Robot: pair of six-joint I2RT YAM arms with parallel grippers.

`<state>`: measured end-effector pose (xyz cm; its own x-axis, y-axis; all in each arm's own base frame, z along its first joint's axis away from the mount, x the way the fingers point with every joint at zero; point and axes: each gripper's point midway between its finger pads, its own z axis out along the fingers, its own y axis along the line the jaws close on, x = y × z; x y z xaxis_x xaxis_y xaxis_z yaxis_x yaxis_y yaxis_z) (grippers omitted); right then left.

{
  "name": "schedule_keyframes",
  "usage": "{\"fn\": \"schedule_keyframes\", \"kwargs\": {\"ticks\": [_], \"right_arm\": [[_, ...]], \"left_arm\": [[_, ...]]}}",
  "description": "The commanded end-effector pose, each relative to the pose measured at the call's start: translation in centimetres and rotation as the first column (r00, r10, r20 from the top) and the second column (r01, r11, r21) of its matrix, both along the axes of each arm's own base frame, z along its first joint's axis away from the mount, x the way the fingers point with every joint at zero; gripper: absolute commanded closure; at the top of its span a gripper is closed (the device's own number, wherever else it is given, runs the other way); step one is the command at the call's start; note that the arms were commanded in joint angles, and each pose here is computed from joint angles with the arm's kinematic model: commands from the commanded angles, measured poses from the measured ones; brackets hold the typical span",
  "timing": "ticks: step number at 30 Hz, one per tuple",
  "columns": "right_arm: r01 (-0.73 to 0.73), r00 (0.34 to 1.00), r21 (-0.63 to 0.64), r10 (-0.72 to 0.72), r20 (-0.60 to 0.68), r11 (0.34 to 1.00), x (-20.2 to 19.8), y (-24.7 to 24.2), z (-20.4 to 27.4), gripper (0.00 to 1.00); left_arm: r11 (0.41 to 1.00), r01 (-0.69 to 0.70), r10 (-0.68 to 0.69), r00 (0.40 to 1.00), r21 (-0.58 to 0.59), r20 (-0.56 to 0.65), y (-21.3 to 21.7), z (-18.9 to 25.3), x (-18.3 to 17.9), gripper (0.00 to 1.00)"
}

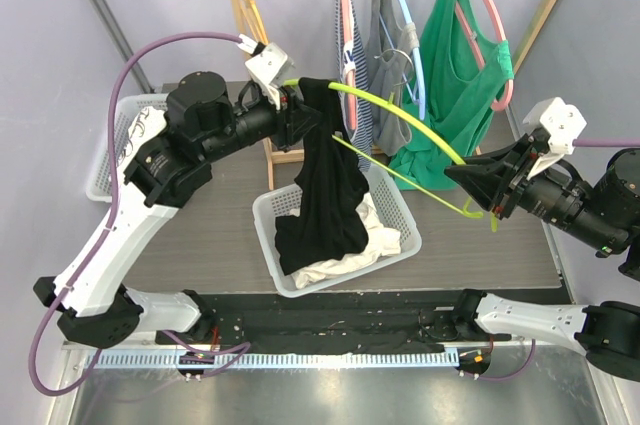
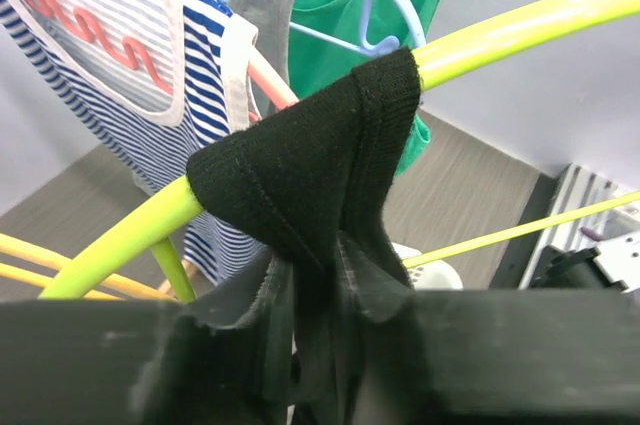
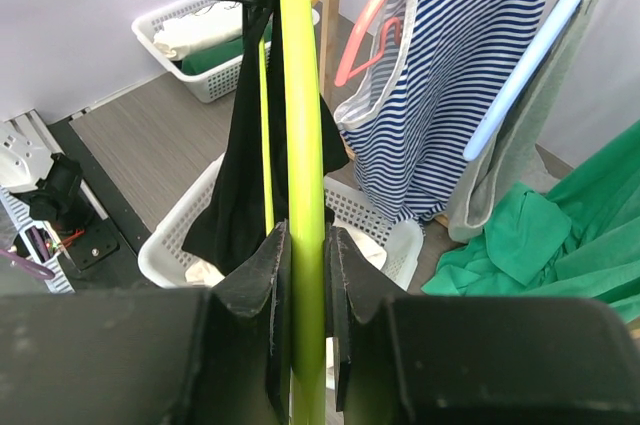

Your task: Remove the tank top from the hanger

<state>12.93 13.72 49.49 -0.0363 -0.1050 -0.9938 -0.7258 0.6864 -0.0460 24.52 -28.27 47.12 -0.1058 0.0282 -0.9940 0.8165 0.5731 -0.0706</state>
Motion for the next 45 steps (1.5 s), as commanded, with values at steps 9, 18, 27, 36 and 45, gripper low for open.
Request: {"fn": "schedule_keyframes", "kwargs": {"ticks": [9, 18, 27, 36, 45], "right_arm": [[0.014, 0.998, 0.095, -0.019, 0.058, 0.995, -0.2, -0.8, 2.6, 0.99], [0.049, 0.998, 0.078, -0.052, 0.038, 0.996, -0.3, -1.9, 2.1, 0.99], [0.039, 0.998, 0.023, -0.038, -0.041, 0.999, -1.3, -2.6, -0.2, 0.99], [0.133, 0.991, 0.15, -0.133, -0.009, 0.98, -3.7, -8.0, 1.7, 0.99], [0.187, 0.98, 0.214, -0.196, 0.021, 0.959, -4.4, -10.1, 3.1, 0.99]], "left_arm": [[0.998, -0.002, 0.01, 0.994, -0.069, 0.112, 0.8, 3.7, -0.8, 1.0], [0.99, -0.13, 0.137, 0.968, -0.047, 0.208, 3.9, 5.3, -0.2, 1.0], [0.963, -0.253, 0.269, 0.9, -0.093, 0.343, 6.0, 10.4, 1.4, 1.0], [0.965, -0.258, 0.261, 0.9, -0.056, 0.349, 4.9, 9.5, 2.7, 1.0], [0.989, -0.146, 0.14, 0.944, 0.0, 0.298, 2.4, 7.0, 2.2, 1.0]]}}
